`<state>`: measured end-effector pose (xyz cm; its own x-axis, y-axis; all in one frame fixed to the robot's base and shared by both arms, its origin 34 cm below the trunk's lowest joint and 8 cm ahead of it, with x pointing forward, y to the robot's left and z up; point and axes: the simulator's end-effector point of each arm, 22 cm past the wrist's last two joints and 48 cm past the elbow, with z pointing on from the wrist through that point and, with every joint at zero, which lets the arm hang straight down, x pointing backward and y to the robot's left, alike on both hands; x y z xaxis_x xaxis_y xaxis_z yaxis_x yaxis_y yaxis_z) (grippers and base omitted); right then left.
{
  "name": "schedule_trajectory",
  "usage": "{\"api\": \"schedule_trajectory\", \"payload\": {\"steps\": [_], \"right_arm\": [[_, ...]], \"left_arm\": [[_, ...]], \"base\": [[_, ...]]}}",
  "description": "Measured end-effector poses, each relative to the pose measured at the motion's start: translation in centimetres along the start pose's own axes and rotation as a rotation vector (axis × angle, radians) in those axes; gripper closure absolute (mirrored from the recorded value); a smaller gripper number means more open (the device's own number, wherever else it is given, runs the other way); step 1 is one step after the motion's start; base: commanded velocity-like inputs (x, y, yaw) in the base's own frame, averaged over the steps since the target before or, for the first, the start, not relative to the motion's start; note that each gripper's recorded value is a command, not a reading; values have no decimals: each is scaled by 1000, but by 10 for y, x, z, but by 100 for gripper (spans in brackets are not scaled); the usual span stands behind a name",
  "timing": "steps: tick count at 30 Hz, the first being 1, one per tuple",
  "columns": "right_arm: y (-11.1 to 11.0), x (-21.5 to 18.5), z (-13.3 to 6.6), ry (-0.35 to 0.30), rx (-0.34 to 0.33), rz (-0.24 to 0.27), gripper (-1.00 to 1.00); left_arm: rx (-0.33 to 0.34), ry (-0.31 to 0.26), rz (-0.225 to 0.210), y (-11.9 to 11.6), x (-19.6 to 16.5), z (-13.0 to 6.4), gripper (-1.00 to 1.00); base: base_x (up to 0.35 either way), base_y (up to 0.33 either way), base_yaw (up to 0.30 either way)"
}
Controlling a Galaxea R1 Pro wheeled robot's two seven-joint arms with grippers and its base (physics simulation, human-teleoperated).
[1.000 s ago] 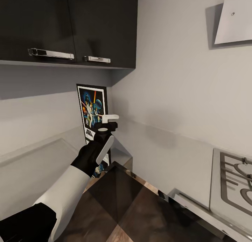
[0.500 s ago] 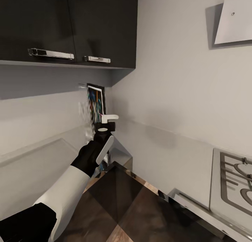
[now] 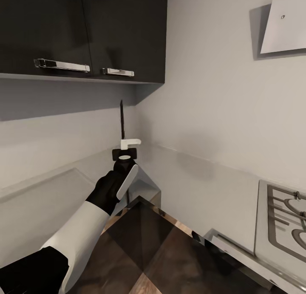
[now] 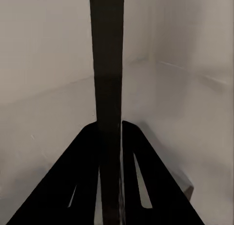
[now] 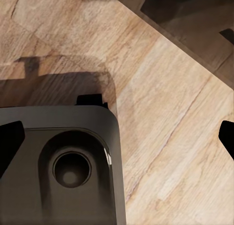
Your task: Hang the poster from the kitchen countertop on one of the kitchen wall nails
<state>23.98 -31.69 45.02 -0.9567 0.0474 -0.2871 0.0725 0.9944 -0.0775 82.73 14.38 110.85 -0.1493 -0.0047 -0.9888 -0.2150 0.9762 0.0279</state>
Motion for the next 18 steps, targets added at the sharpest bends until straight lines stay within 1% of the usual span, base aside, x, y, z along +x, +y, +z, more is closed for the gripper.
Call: {"api": "schedule_trajectory", "payload": {"steps": [7,8,12,18], "right_arm": [[1,0,0,1,-2,0,-100],[1,1,0,1,-2,0,-100],[2,1,0,1,-3,0,-100],[2,0,0,1,-4,0,-100]], "left_arm": [[2,-3,-1,0,-1,-1,100],[22,-64,-33,-3,-31,-12,100],[30,-75,-44,-4,-37,-15,100],[31,-75,-45,-4,-37,-15,100]], "base": [[0,0,0],[0,0,0],[-8,0,0],[-263,0,0]]}}
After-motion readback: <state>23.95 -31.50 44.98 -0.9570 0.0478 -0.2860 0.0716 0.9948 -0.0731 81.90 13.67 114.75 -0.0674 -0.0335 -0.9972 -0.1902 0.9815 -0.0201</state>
